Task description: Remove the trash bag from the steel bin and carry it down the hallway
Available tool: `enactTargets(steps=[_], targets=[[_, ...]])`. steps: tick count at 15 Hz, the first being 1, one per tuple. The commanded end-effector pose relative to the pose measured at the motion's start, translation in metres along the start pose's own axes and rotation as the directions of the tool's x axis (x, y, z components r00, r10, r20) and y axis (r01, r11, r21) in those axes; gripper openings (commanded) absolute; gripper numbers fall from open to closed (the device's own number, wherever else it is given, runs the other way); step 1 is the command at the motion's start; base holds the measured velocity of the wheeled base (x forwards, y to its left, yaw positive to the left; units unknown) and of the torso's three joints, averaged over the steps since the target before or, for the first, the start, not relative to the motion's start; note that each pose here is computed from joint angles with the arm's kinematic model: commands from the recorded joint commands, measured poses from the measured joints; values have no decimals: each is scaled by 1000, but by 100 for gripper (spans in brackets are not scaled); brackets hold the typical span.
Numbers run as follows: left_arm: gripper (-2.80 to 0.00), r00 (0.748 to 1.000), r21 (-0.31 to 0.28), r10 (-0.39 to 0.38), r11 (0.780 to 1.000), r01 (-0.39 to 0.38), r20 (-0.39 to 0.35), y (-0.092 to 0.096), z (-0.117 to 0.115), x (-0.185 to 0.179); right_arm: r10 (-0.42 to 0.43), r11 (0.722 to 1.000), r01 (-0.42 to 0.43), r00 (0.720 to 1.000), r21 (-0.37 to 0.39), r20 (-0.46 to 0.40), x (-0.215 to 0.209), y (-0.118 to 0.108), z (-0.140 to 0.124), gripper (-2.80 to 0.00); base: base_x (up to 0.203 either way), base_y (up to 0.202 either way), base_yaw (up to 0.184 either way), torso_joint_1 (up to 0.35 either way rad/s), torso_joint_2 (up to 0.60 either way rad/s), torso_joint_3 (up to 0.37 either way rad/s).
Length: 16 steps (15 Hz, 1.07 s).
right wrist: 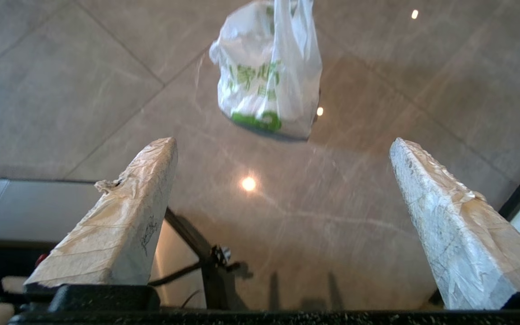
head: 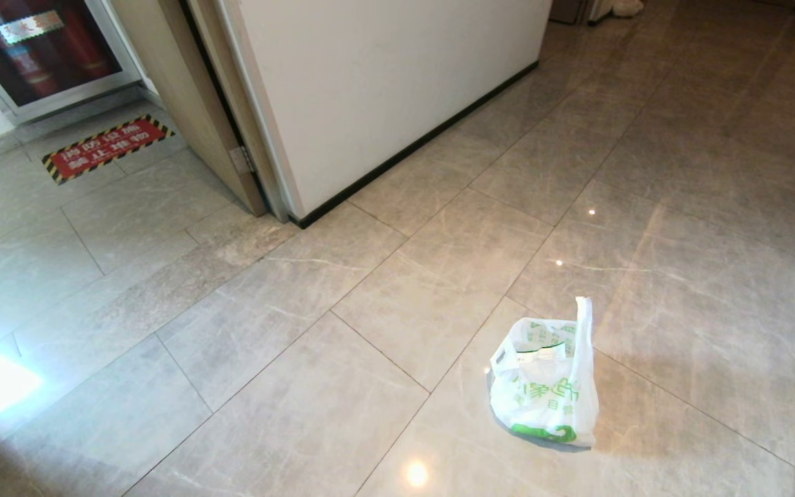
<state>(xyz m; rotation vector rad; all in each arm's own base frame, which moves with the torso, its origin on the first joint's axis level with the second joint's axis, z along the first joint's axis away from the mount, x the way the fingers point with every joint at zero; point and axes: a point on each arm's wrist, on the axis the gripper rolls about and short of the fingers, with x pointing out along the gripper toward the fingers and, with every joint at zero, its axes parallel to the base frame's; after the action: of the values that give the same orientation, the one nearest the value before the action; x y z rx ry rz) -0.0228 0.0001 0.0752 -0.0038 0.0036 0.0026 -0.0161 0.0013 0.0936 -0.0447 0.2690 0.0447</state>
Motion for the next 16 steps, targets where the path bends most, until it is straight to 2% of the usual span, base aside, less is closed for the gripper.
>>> enactTargets(steps=[1,3,5,6,16], targets=[[-280,1000,-1,0,1000,0,1,0,0,0,-27,1000,28,987,-2,159,-9,1,-18,0,0,0,0,0,0,0],[-280,1000,-1,0,1000,0,1,0,0,0,-46,999,47,973,2,226,-4,0,-19,0,0,0,0,0,0,0],[-280,1000,-1,0,1000,0,1,0,0,0,-47,999,49,971,1,234,-4,0,-20,0,0,0,0,0,0,0],[-280,1000,-1,0,1000,0,1,0,0,0,-47,999,49,971,1,234,-4,0,-20,-280,0,0,0,0,0,0],[-280,1000,-1,0,1000,0,1,0,0,0,-44,999,46,972,-4,231,-4,0,-20,-280,0,0,0,0,0,0]])
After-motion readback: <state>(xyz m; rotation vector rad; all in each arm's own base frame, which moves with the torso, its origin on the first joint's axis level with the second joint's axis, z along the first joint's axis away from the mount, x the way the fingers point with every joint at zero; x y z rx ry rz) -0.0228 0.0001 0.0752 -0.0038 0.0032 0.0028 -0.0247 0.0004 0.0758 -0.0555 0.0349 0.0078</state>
